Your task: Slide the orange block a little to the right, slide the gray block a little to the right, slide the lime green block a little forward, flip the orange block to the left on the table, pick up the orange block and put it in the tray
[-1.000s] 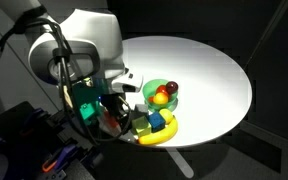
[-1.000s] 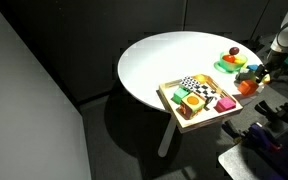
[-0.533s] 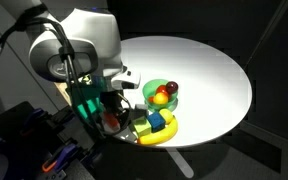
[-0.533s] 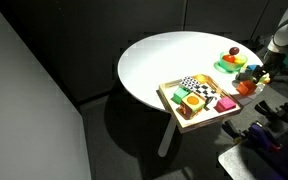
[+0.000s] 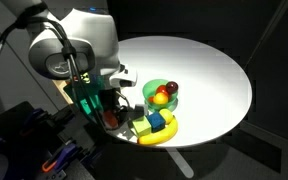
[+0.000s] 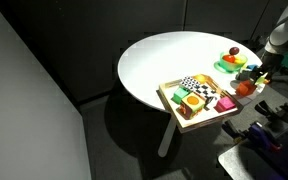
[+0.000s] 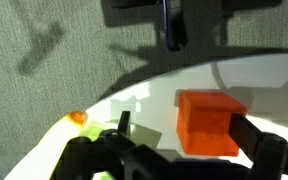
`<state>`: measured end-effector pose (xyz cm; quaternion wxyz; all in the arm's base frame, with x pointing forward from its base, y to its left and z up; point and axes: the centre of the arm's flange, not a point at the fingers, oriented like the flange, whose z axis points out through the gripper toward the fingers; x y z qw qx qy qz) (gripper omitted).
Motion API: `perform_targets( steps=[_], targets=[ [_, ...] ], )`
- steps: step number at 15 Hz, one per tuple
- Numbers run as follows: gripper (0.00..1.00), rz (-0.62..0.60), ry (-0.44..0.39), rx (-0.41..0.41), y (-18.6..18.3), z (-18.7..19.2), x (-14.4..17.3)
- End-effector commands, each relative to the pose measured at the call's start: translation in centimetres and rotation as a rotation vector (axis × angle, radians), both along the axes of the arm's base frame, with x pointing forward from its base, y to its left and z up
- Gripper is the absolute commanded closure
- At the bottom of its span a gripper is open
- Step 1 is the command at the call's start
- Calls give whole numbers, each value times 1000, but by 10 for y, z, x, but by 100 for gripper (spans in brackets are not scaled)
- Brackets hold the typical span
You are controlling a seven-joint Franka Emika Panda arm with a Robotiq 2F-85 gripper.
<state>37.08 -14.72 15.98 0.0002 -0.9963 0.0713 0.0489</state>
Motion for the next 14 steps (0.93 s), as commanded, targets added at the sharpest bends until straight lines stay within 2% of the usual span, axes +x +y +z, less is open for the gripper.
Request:
perform_targets(
  steps=[1, 14],
  targets=[
    [0, 13, -6, 11, 7, 4, -4],
    [0, 23, -5, -21, 31, -5, 10]
  ],
)
